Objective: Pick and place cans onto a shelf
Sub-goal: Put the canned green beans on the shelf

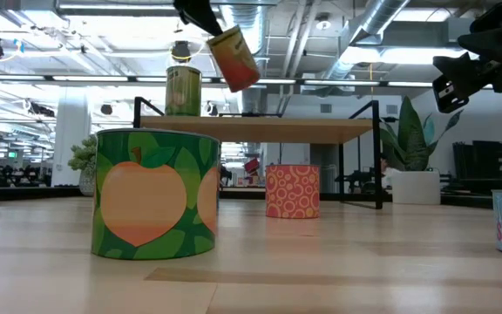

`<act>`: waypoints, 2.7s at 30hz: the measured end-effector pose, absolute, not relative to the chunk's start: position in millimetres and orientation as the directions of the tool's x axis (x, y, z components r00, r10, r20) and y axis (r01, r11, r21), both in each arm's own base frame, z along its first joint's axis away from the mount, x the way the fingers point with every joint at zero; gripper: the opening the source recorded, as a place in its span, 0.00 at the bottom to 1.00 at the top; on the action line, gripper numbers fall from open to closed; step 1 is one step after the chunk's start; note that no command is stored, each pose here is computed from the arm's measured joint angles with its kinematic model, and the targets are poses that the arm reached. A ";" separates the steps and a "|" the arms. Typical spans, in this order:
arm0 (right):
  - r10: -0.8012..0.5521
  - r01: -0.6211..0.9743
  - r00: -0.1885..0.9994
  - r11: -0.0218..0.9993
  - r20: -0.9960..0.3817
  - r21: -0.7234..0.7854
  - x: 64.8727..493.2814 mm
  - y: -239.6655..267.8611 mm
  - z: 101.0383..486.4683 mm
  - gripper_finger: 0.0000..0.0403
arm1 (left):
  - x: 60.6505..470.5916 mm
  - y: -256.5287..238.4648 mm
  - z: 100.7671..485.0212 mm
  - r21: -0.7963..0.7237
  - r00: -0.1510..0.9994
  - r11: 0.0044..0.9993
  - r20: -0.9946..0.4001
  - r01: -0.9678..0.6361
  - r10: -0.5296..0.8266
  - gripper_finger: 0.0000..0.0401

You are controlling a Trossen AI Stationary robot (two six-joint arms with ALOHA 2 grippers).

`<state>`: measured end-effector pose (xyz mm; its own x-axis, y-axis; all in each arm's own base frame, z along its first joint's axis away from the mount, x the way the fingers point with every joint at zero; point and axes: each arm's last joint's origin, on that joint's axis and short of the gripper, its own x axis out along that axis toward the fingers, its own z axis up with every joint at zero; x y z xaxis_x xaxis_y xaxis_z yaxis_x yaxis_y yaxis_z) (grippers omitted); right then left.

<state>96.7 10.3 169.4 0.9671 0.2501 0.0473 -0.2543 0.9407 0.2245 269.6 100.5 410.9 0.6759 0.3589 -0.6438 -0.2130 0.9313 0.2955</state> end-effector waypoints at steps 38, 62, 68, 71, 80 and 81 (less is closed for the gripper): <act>0.258 -0.260 0.965 0.900 0.053 0.351 96.6 10.6 169.9 0.45 | 318.0 184.4 427.5 0.059 0.493 0.841 -0.787 -0.537 0.371 0.00; 0.260 -0.259 0.964 0.892 0.049 0.369 96.6 10.7 169.5 0.45 | 334.1 129.7 422.6 -0.043 0.469 0.845 -0.846 -0.533 0.252 0.00; 0.260 -0.259 0.964 0.891 0.049 0.372 96.6 10.7 169.6 0.45 | 337.7 117.2 422.0 -0.025 0.468 0.873 -0.852 -0.487 0.236 0.00; 0.260 -0.259 0.964 0.891 0.049 0.372 96.6 10.7 169.6 0.45 | 337.7 117.2 422.2 -0.013 0.450 0.838 -0.848 -0.546 0.280 0.00; 0.260 -0.259 0.964 0.890 0.049 0.375 96.6 10.7 169.6 0.45 | 335.8 115.3 420.8 0.025 0.418 0.838 -0.858 -0.546 0.298 0.00; 0.260 -0.259 0.964 0.890 0.050 0.375 96.6 10.7 169.7 0.45 | 335.9 115.7 421.0 0.019 0.417 0.825 -0.856 -0.565 0.305 0.00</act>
